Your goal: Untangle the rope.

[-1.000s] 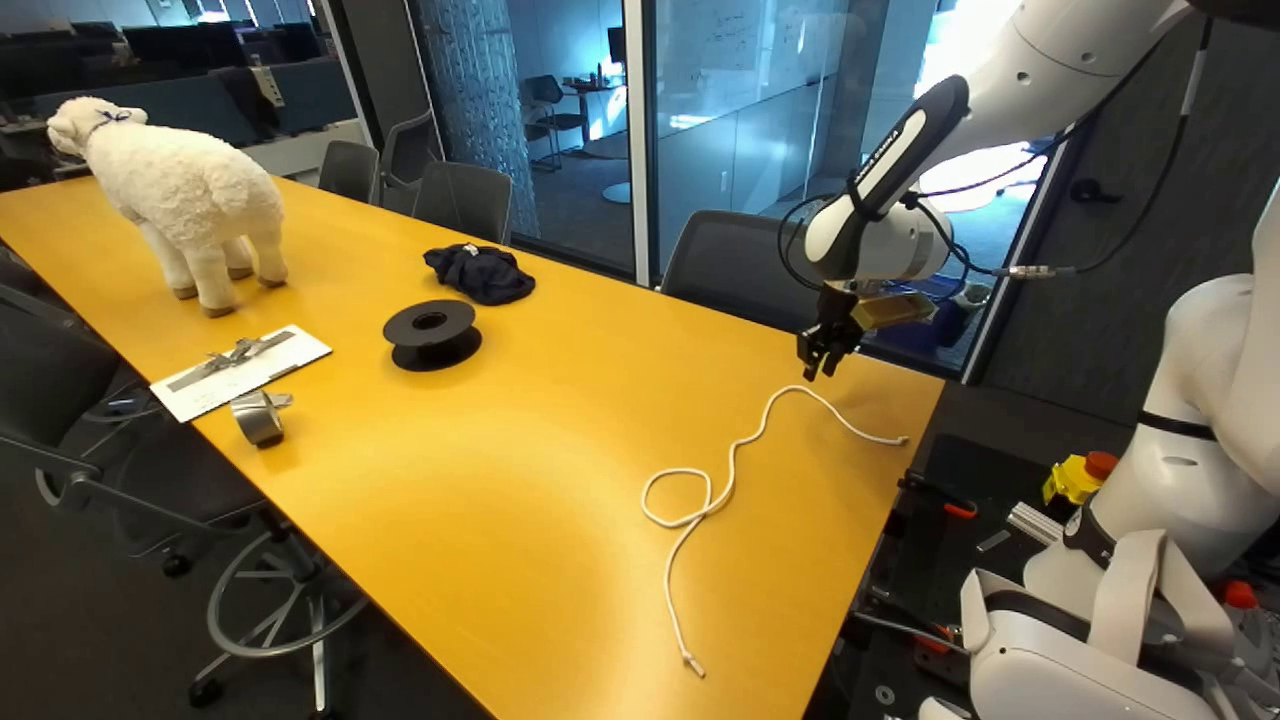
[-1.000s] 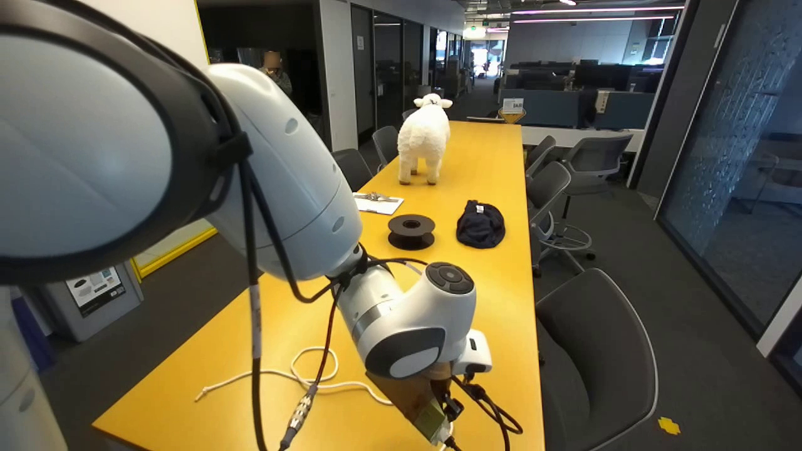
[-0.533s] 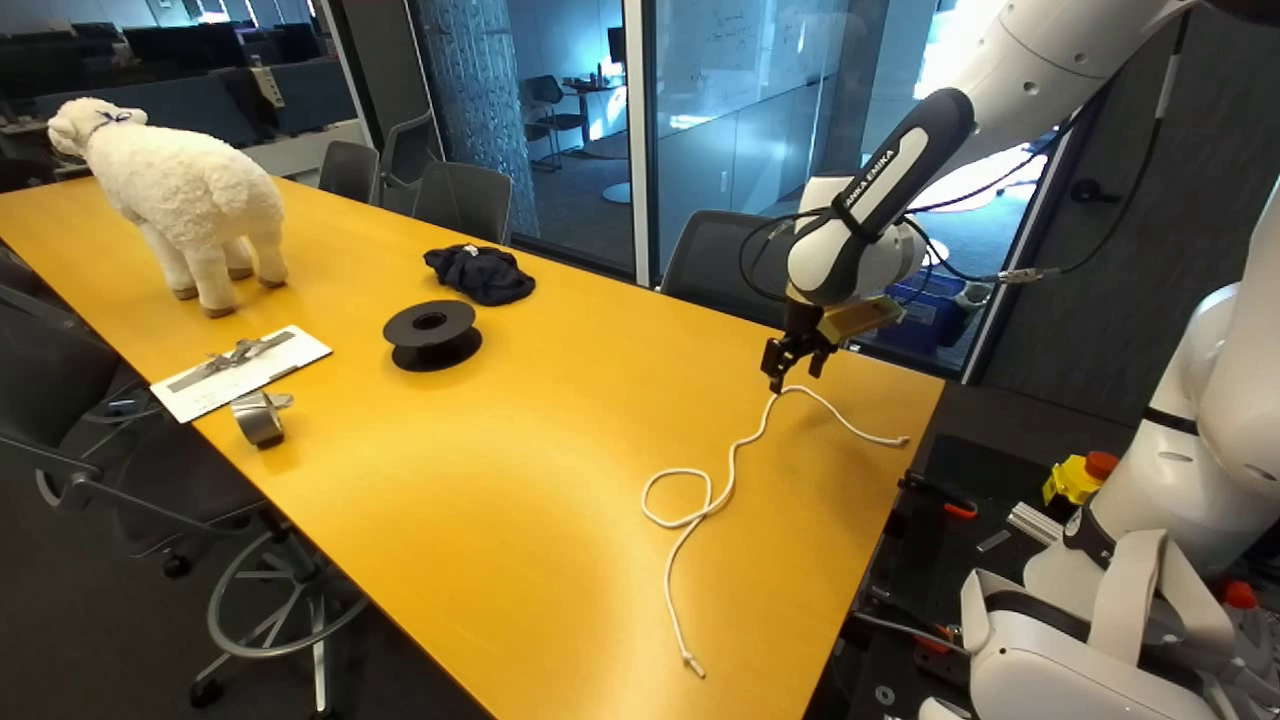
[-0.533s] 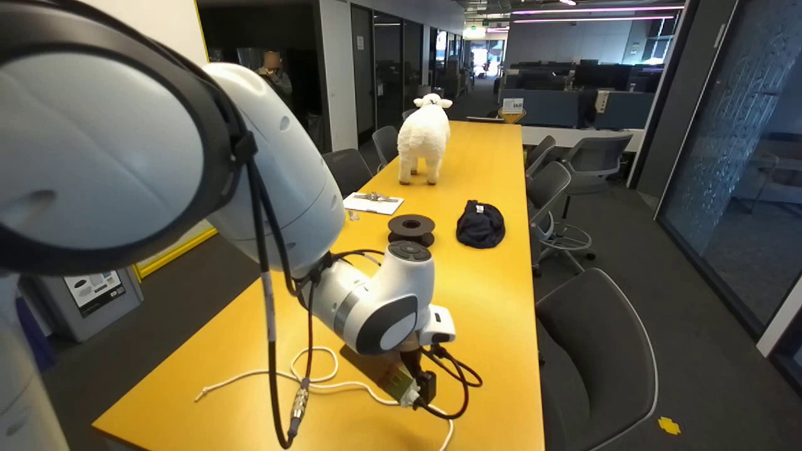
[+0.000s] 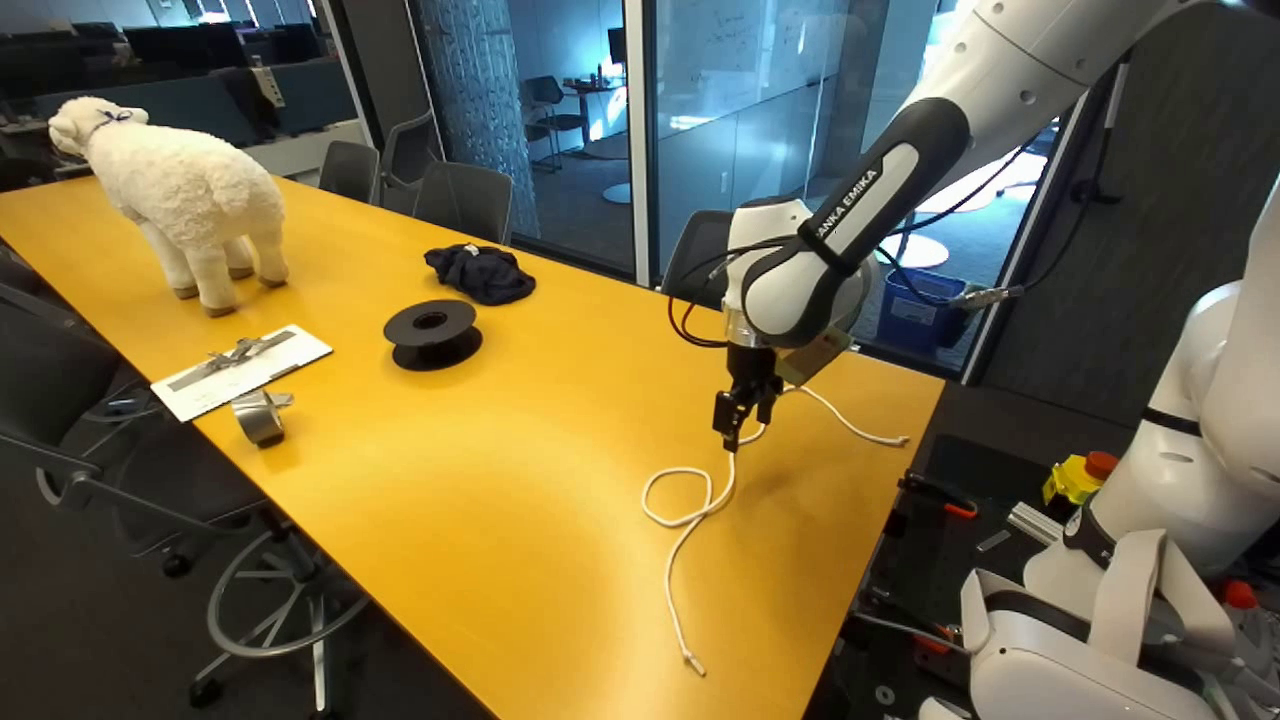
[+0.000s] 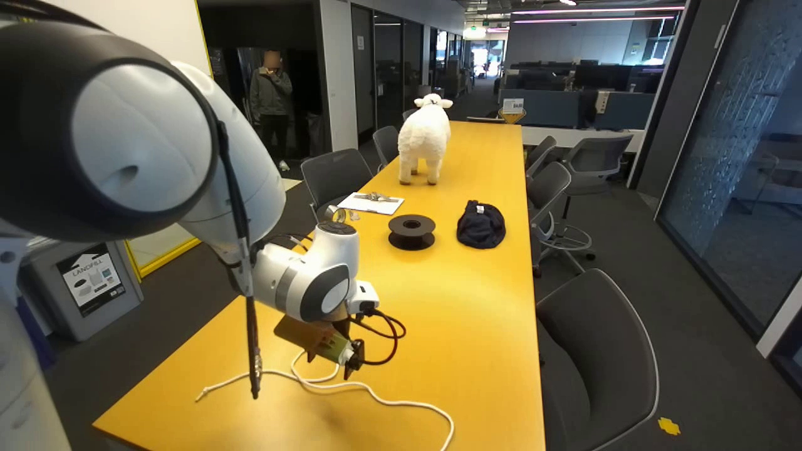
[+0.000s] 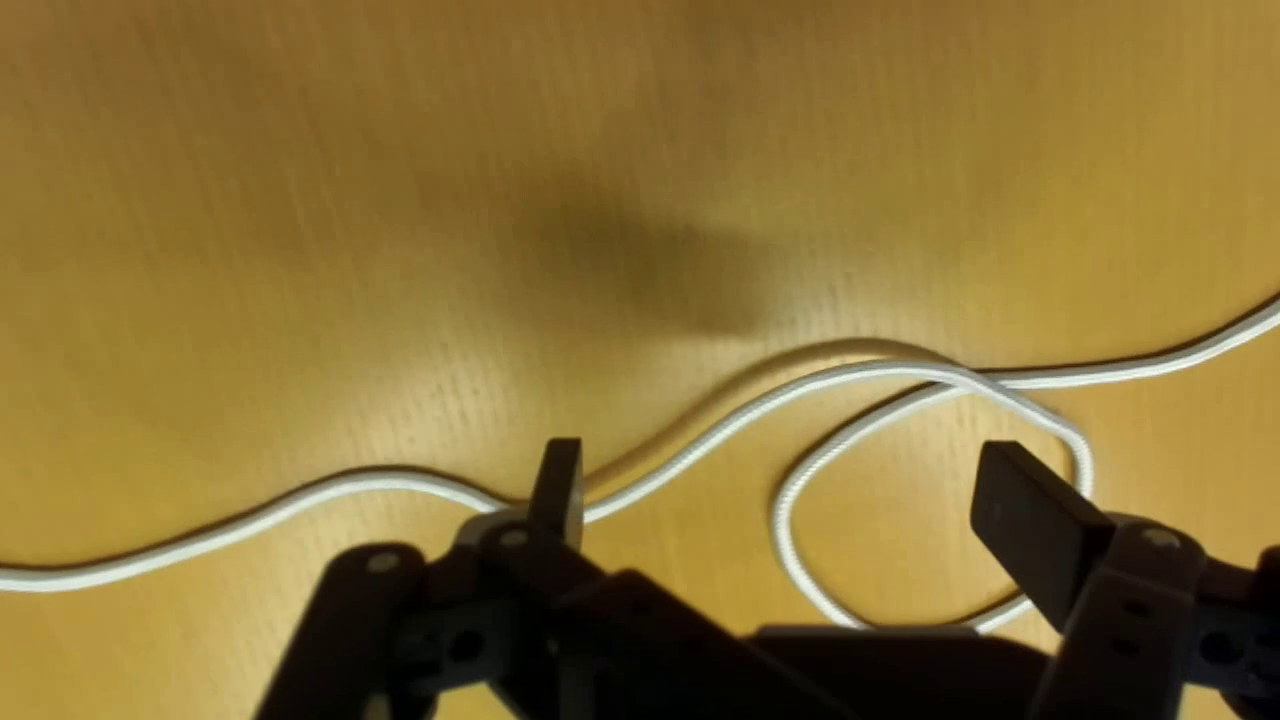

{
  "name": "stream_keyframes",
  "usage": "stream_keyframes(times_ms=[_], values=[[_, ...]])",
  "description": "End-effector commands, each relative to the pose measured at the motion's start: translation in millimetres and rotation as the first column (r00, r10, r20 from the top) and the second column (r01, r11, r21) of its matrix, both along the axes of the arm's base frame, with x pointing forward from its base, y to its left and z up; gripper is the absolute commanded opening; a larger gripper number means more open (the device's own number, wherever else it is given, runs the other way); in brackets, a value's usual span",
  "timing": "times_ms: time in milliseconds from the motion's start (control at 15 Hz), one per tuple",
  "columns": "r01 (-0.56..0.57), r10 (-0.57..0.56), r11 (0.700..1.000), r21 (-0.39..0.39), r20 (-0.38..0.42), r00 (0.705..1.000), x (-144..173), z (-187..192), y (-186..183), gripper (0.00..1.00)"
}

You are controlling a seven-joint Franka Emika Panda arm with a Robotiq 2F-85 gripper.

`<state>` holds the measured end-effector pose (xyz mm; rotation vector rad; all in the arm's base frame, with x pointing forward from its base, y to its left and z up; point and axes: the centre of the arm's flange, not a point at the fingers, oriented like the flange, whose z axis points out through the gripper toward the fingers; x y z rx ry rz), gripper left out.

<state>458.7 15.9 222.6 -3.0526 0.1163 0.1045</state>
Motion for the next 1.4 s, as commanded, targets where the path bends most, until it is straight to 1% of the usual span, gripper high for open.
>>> stream_keyframes(times_ms=[0,133,200,333,467,600,733,800,933,1067,1133,1333], values=[[-0.034,0.034,0.999,0.007,-0.015,0.999,31,5,34,1.00],[-0.013,0.013,1.000,0.014,-0.025,1.000,43,4,52,1.00],[0.015,-0.015,1.000,0.007,-0.033,0.999,50,2,61,1.00],[0.124,-0.123,0.992,-0.001,-0.060,0.991,64,-5,78,1.00],[0.223,-0.221,0.975,0.011,-0.088,0.971,78,-12,93,1.00],[0.329,-0.325,0.944,0.014,-0.110,0.939,93,-19,109,1.00],[0.427,-0.424,0.904,0.009,-0.113,0.899,108,-27,124,1.00],[0.477,-0.474,0.879,0.012,-0.100,0.875,117,-31,131,1.00],[0.565,-0.562,0.825,0.011,-0.101,0.821,134,-38,140,1.00],[0.647,-0.642,0.763,0.012,-0.104,0.759,148,-47,144,1.00],[0.684,-0.681,0.729,0.003,-0.091,0.727,153,-52,144,1.00],[0.786,-0.785,0.618,-0.031,-0.074,0.615,161,-65,140,1.00]])
